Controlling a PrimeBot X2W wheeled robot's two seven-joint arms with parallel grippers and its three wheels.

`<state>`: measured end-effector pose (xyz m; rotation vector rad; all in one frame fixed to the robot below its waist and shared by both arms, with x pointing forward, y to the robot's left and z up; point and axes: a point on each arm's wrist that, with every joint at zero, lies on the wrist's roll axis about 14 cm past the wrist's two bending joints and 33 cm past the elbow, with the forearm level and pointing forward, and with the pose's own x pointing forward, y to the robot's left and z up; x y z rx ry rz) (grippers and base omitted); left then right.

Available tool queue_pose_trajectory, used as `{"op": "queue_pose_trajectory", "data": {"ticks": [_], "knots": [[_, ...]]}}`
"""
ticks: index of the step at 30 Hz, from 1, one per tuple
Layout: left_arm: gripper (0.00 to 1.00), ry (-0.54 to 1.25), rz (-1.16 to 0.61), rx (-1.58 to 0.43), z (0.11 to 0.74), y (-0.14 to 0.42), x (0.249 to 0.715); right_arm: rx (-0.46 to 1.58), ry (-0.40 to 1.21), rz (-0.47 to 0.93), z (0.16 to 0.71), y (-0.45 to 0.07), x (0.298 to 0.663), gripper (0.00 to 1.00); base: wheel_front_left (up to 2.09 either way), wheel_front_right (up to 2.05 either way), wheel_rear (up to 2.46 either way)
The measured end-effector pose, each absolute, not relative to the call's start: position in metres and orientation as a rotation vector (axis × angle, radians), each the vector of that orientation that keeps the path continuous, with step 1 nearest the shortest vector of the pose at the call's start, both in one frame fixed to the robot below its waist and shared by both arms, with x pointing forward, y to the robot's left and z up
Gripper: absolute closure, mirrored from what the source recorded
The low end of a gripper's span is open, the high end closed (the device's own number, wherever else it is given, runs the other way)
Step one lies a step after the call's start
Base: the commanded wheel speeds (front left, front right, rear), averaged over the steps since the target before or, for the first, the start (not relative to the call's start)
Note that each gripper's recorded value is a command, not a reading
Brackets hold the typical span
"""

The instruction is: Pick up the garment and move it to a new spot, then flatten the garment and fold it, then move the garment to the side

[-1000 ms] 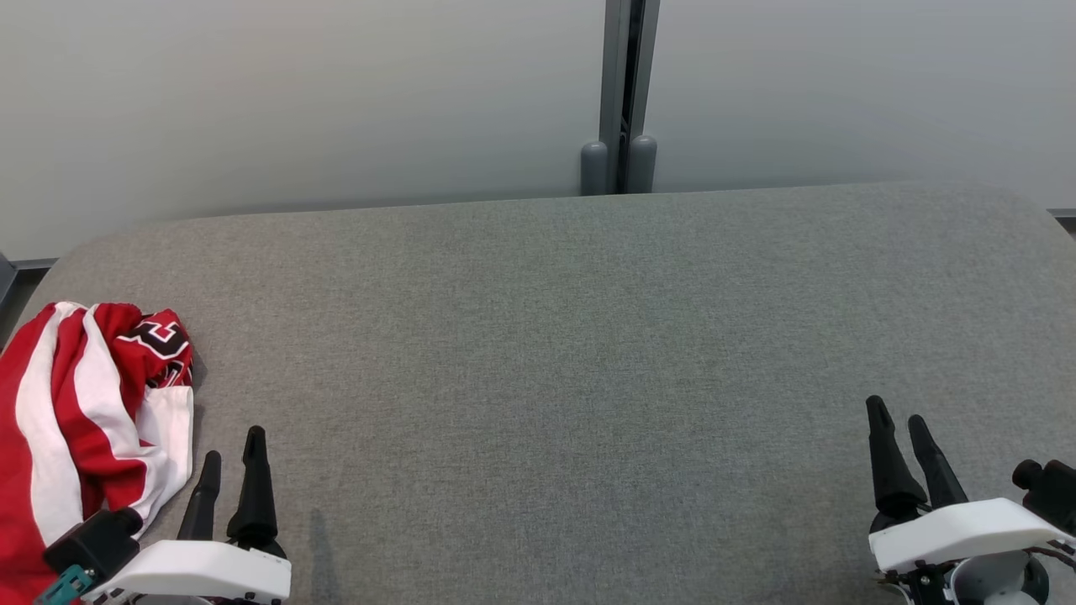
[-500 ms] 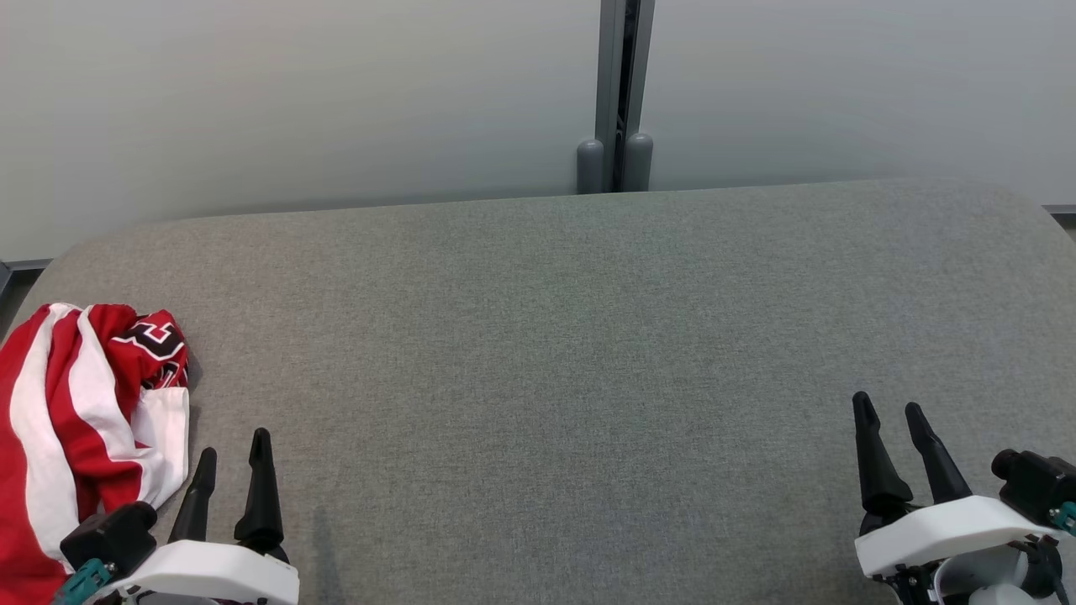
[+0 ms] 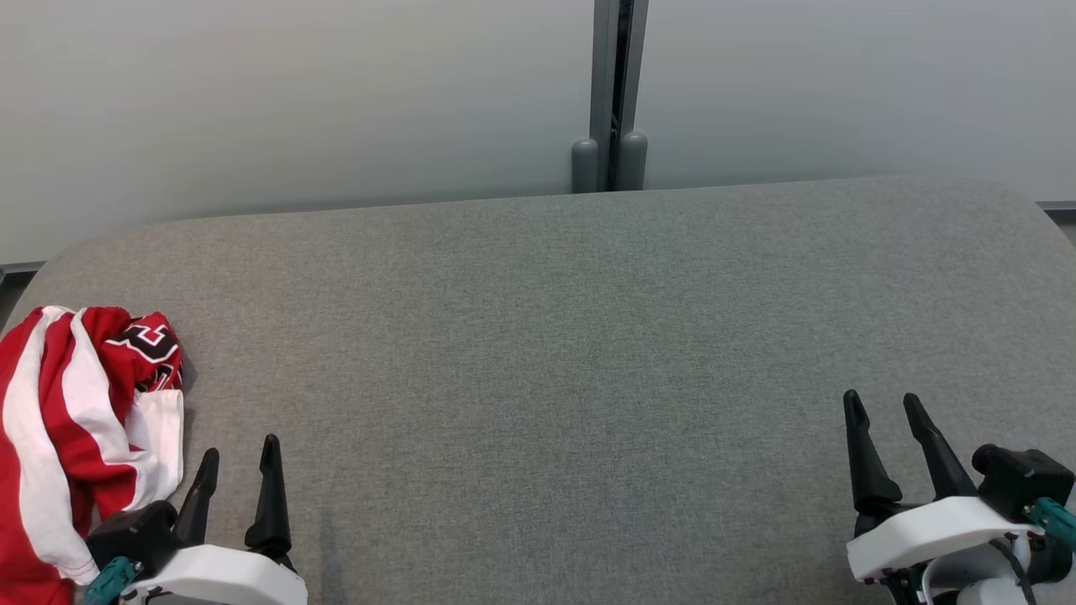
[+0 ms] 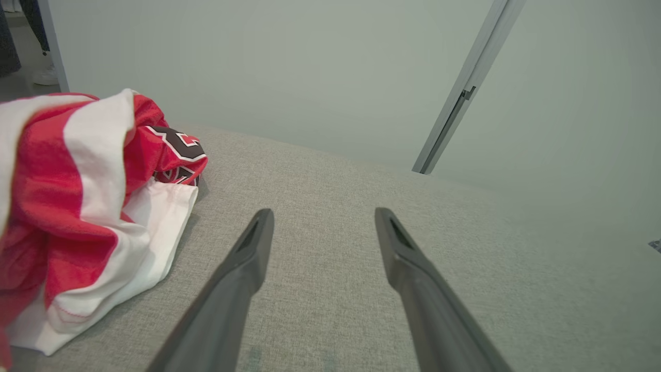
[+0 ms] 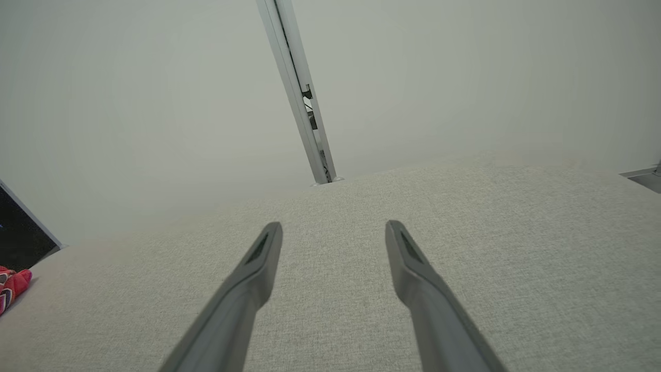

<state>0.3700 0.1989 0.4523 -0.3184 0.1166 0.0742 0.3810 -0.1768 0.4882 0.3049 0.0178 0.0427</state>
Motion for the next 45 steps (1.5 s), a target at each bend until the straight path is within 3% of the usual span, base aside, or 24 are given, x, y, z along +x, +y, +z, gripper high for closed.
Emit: {"op": "queue_pose_trajectory", "data": {"ticks": [32,45], "knots": [[0.00,0.094,0.038,-0.049,0.454,0.199,0.370,0.024,-0.003,0.103,0.487,-0.168,0.381,0.00,0.00,0.00,0.00],[0.00,0.112,0.101,0.003,0.447,0.220,0.358,-0.023,-0.009,0.196,0.486,-0.139,0.391,0.00,0.00,0.00,0.00]]}}
